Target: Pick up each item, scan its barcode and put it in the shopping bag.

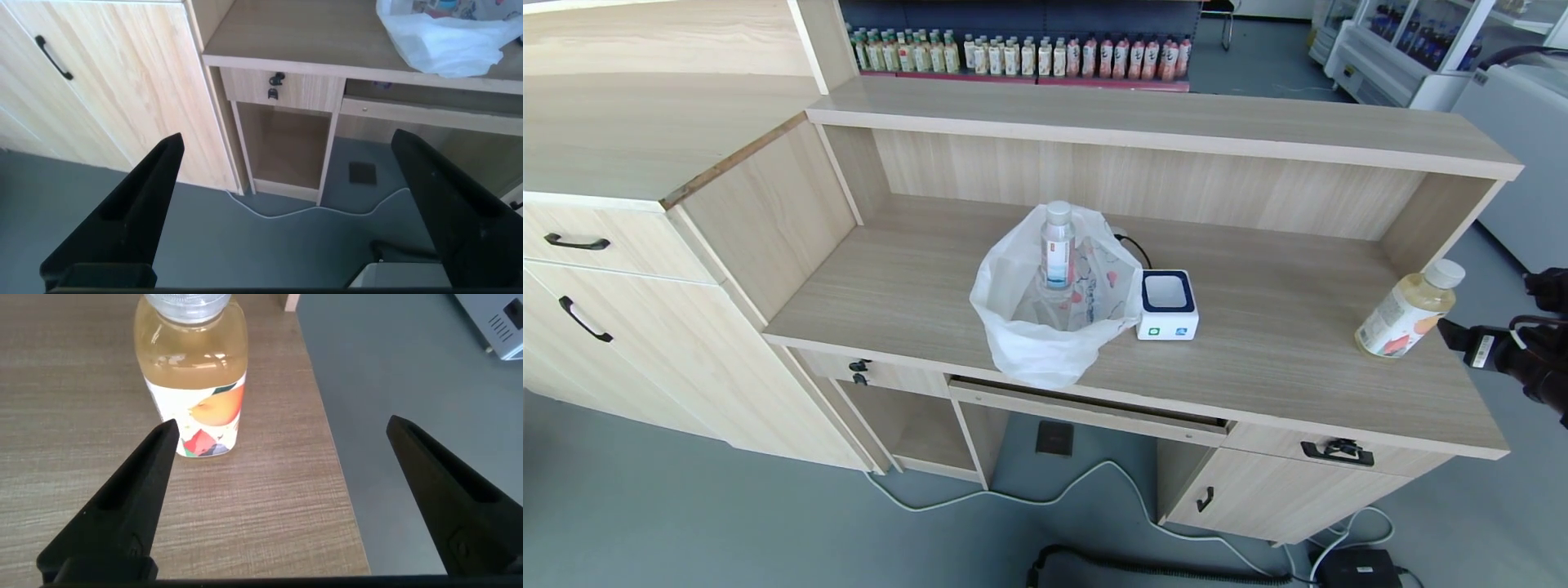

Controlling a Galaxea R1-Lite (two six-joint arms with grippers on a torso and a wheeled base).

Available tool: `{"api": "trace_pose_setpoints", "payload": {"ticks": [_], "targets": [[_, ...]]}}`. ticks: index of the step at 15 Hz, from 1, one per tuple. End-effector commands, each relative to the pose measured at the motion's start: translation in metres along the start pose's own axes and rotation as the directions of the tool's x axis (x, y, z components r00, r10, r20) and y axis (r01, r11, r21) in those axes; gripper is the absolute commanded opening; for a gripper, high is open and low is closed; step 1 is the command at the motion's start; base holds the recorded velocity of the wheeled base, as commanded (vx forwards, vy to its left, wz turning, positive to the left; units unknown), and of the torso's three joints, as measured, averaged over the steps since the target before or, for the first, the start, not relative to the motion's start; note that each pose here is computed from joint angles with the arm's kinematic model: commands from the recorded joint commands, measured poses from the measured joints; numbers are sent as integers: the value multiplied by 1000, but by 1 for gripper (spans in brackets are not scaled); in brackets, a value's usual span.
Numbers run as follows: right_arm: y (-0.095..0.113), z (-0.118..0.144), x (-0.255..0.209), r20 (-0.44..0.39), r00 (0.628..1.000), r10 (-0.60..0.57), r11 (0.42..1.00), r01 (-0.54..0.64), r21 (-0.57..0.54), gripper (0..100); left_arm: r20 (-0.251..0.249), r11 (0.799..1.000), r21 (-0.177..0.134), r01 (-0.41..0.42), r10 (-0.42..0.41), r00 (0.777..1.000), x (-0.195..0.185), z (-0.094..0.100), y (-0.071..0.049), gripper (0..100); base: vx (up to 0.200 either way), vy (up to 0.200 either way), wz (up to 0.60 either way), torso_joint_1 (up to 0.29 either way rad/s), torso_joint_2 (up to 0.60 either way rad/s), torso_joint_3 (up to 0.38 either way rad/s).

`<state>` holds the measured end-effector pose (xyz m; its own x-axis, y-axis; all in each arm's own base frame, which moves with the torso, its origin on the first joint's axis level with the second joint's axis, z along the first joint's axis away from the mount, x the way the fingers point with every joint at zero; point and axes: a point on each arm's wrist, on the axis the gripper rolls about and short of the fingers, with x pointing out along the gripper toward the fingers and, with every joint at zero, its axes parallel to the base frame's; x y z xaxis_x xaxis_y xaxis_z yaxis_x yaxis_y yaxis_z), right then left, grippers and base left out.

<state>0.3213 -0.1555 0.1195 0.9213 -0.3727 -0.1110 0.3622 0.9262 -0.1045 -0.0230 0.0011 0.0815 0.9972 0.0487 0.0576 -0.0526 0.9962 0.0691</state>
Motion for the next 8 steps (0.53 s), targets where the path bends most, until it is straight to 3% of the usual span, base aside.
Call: {"api": "trace_pose_setpoints", "payload": {"ticks": [1, 8], "targets": [[0, 2, 7, 14, 1000, 3, 1000, -3, 0, 100, 1, 1000, 0, 0, 0, 1000, 0, 0, 0, 100, 0, 0, 0, 0, 0, 0], [9, -8, 21, 19, 999, 25, 1000, -25, -7, 100, 1, 1000, 0, 0, 0, 1000, 0, 0, 0, 100, 0, 0, 0, 0, 0, 0]]}}
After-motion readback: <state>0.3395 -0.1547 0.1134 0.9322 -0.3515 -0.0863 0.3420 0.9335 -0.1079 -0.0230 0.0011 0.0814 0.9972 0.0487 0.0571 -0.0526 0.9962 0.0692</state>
